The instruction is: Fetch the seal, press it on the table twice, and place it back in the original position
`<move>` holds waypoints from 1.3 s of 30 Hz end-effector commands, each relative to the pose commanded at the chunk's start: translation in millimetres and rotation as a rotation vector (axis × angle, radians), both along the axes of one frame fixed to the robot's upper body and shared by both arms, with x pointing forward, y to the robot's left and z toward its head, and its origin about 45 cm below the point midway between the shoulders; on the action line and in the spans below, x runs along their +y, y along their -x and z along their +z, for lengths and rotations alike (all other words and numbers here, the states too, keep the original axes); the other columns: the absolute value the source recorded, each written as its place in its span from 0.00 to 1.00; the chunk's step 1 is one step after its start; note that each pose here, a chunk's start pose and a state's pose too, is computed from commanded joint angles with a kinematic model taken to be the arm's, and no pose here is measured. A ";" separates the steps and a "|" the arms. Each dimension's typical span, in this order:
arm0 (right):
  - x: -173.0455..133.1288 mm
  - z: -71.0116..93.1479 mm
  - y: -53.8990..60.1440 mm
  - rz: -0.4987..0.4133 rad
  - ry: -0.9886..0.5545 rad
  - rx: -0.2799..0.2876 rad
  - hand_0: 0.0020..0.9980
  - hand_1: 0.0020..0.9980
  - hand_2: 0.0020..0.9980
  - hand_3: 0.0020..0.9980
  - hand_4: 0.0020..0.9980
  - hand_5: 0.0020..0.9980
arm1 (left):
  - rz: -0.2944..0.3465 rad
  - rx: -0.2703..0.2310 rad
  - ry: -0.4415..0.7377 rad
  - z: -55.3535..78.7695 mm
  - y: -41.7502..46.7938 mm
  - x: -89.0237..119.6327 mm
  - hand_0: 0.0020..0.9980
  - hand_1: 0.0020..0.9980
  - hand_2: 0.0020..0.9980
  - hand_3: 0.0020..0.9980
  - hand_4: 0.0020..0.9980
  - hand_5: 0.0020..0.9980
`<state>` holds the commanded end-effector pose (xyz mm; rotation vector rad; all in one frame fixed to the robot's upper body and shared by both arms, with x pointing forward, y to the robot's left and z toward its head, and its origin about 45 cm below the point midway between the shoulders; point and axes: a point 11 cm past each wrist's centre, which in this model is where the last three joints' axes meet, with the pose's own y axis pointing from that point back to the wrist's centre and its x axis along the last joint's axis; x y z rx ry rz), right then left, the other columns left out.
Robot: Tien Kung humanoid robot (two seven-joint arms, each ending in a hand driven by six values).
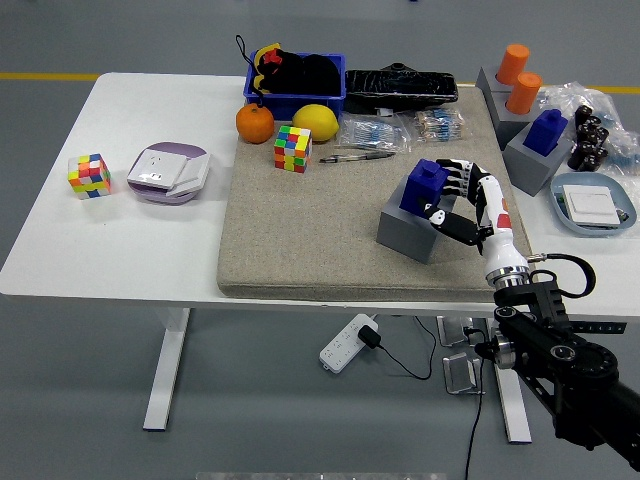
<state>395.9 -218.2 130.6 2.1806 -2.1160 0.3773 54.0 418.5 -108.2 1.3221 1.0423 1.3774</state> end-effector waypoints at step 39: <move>2.2 7.0 0.0 0.091 0.044 -0.018 0.88 0.87 0.86 0.82 1.00 0.33 | 0.002 0.004 0.000 -0.2 1.5 0.3 0.72 0.70 0.69 0.72 0.64 0.21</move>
